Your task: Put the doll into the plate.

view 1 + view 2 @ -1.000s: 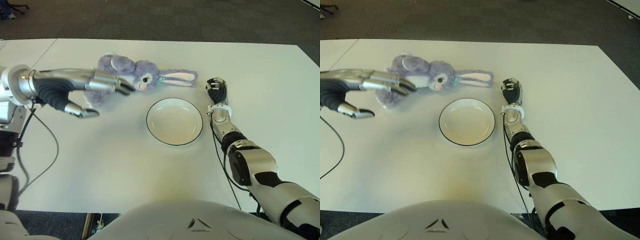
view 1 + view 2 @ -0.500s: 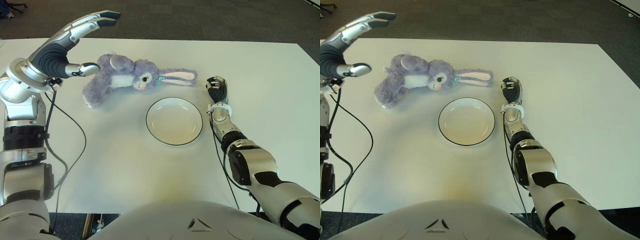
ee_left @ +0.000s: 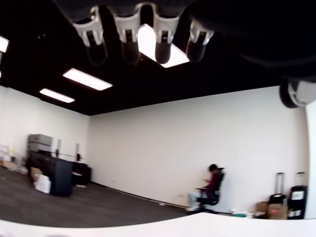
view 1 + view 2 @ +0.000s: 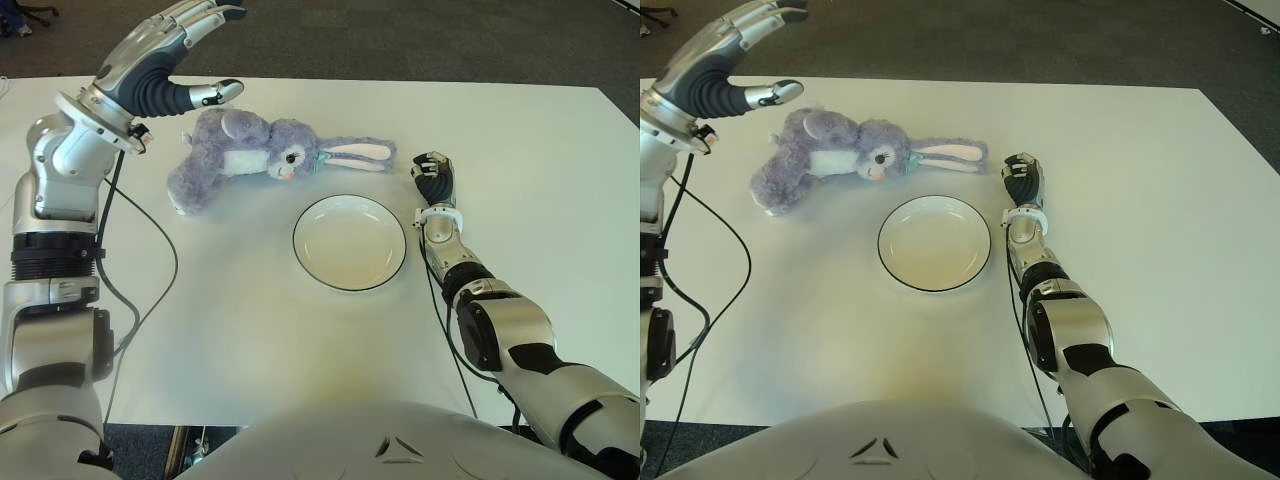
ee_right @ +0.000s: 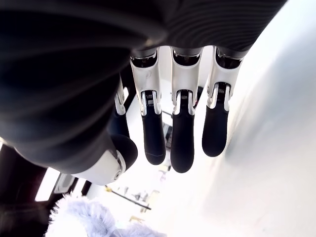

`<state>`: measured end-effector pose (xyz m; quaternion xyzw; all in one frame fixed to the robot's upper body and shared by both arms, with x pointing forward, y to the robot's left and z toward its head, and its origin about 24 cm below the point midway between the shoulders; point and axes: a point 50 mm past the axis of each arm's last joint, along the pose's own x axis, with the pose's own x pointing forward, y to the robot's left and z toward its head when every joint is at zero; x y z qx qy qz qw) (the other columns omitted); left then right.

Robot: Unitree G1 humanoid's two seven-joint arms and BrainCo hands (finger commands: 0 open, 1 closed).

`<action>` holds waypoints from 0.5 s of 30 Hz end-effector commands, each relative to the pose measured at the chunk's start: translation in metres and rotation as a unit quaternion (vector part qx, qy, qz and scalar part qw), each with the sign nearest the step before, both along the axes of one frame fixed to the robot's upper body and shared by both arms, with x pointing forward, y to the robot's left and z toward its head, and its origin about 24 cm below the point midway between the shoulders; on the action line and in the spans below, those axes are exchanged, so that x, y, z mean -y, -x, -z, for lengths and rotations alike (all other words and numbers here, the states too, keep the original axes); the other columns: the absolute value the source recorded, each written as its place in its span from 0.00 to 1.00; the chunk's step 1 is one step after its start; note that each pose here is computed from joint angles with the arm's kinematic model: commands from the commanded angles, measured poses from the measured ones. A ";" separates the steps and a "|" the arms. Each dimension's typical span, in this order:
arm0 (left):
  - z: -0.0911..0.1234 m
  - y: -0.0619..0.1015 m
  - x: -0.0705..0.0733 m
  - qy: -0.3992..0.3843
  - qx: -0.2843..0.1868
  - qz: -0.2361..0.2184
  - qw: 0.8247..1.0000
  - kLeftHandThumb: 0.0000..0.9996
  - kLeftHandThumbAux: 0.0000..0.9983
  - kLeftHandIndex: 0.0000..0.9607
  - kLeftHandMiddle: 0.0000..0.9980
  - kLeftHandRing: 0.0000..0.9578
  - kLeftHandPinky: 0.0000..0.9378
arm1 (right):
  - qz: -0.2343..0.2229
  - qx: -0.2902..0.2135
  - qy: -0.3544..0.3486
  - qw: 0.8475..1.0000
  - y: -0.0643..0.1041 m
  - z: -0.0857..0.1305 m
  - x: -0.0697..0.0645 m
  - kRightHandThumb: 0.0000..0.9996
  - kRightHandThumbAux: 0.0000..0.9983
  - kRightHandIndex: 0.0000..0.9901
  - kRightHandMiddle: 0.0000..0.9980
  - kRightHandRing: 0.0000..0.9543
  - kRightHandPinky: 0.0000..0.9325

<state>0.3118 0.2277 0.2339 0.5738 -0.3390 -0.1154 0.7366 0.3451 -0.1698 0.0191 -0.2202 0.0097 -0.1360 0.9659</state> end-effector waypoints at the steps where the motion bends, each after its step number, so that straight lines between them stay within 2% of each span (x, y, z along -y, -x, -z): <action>1: 0.030 -0.036 0.022 -0.090 -0.012 -0.106 0.990 0.28 0.16 0.00 0.00 0.00 0.00 | 0.019 -0.221 -0.020 0.975 0.072 0.094 -0.001 0.69 0.74 0.41 0.36 0.43 0.45; 5: 0.049 -0.049 0.035 -0.103 -0.020 -0.115 0.988 0.24 0.15 0.00 0.00 0.00 0.00 | 0.018 -0.222 -0.020 0.975 0.072 0.094 -0.001 0.69 0.74 0.40 0.36 0.42 0.44; 8: 0.082 -0.062 0.042 -0.090 -0.070 -0.111 0.987 0.24 0.17 0.00 0.00 0.00 0.00 | 0.020 -0.219 -0.020 0.975 0.072 0.094 -0.001 0.69 0.74 0.41 0.36 0.42 0.45; 15: 0.114 -0.070 0.061 -0.081 -0.140 -0.084 0.983 0.30 0.18 0.00 0.00 0.00 0.00 | 0.019 -0.221 -0.020 0.975 0.073 0.094 0.000 0.69 0.74 0.41 0.35 0.41 0.44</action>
